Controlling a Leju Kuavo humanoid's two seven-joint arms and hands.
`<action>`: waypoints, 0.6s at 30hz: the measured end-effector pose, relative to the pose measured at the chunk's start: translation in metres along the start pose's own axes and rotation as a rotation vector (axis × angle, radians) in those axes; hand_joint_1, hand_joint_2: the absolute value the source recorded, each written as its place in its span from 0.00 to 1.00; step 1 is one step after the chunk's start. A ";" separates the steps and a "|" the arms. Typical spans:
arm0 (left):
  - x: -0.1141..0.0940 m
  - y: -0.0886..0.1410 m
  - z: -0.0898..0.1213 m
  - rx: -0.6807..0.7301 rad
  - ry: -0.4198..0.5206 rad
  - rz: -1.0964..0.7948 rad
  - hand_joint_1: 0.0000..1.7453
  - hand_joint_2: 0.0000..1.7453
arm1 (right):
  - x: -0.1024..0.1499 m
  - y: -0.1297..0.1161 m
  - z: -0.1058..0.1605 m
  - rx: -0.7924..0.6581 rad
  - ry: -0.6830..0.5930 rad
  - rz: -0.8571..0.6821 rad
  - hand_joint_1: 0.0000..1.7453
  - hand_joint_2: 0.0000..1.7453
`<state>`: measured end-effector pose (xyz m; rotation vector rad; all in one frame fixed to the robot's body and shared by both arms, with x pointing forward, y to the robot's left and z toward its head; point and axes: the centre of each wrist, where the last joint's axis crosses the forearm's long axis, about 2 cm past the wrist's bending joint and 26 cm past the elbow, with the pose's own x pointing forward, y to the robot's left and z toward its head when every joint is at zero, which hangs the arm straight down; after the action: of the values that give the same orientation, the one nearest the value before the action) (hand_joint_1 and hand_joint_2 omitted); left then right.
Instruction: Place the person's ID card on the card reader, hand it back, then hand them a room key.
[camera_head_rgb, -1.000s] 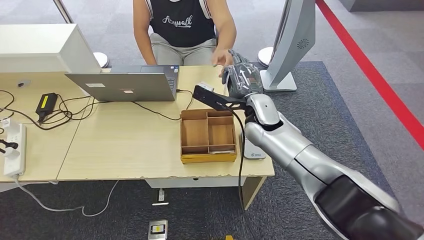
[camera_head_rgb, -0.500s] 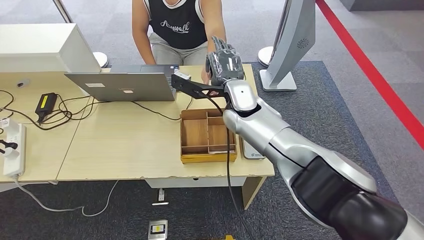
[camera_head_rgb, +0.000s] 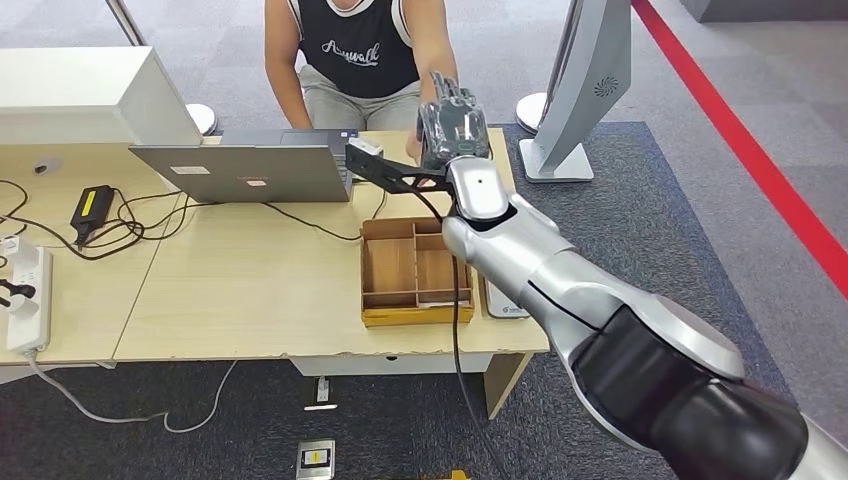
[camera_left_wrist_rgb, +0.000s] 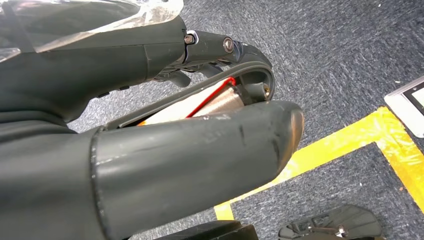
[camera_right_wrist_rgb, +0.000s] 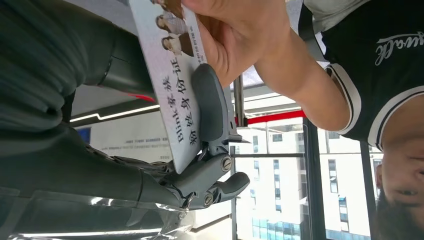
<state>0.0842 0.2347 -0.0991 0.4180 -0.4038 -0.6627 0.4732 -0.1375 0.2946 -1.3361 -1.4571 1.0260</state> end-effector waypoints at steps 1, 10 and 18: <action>0.000 0.000 0.000 0.000 0.000 0.000 0.00 0.00 | -0.001 0.001 0.000 0.002 0.002 0.003 0.00 1.00; -0.002 -0.001 0.001 0.007 -0.003 0.000 0.00 0.00 | -0.008 0.007 0.000 0.015 0.015 0.038 0.00 0.00; -0.003 -0.002 0.001 0.011 -0.002 0.000 0.00 0.00 | -0.010 0.009 0.001 0.032 0.002 0.015 0.00 0.00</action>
<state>0.0807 0.2349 -0.0996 0.4278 -0.4100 -0.6608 0.4752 -0.1467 0.2851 -1.3272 -1.4251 1.0532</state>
